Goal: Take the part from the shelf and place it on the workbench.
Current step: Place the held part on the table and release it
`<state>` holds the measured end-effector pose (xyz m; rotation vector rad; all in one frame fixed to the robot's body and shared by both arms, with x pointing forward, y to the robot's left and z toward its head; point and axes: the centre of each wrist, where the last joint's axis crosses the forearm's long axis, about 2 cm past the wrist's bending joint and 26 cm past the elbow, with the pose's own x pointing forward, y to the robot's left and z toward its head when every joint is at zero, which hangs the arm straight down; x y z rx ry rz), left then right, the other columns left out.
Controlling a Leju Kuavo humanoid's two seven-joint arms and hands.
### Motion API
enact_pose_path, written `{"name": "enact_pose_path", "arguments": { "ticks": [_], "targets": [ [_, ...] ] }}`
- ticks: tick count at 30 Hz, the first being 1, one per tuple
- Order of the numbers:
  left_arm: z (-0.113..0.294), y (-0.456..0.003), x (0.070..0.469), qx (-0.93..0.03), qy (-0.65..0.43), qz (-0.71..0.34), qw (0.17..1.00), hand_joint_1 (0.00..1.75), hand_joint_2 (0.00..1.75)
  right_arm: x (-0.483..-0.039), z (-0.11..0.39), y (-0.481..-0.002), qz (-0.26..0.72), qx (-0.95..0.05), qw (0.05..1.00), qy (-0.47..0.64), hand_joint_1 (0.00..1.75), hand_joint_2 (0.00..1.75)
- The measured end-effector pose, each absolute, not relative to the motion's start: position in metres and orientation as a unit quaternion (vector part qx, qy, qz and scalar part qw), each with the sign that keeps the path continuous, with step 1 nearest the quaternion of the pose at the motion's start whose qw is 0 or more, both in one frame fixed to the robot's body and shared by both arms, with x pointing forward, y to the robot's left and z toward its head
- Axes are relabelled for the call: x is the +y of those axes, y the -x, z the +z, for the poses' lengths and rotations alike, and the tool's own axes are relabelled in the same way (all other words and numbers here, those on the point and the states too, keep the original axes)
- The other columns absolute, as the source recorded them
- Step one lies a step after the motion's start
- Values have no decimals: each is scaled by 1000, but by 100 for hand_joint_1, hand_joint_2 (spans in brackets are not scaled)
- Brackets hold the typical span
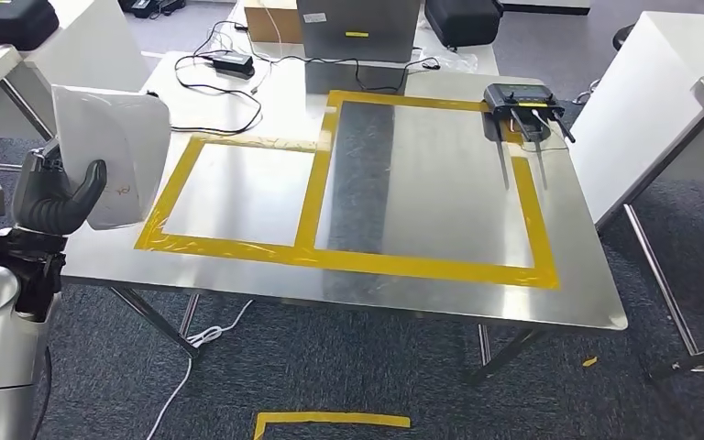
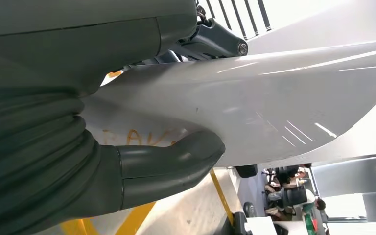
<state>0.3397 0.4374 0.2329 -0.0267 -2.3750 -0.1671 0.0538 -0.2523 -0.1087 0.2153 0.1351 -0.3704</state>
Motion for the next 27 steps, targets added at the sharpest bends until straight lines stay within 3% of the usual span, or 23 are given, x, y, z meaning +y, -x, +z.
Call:
{"name": "enact_pose_path", "arguments": {
  "ticks": [12, 15, 21, 27],
  "targets": [
    [227, -349, 441, -905, -46, -137, 401, 175, 175, -255, -109, -52, -179, 72, 976, -102, 0, 0],
    [232, -361, 447, -896, -120, -150, 399, 175, 175, -254, -109, -52, -176, 70, 977, -101, 0, 0],
    [251, -414, 449, -829, -365, -196, 375, 175, 175, -254, -109, -55, -173, 68, 977, -101, 0, 0],
    [259, -456, 432, -796, -408, -178, 410, 175, 175, -254, -108, -57, -171, 66, 978, -101, 0, 0]
  ]
}}
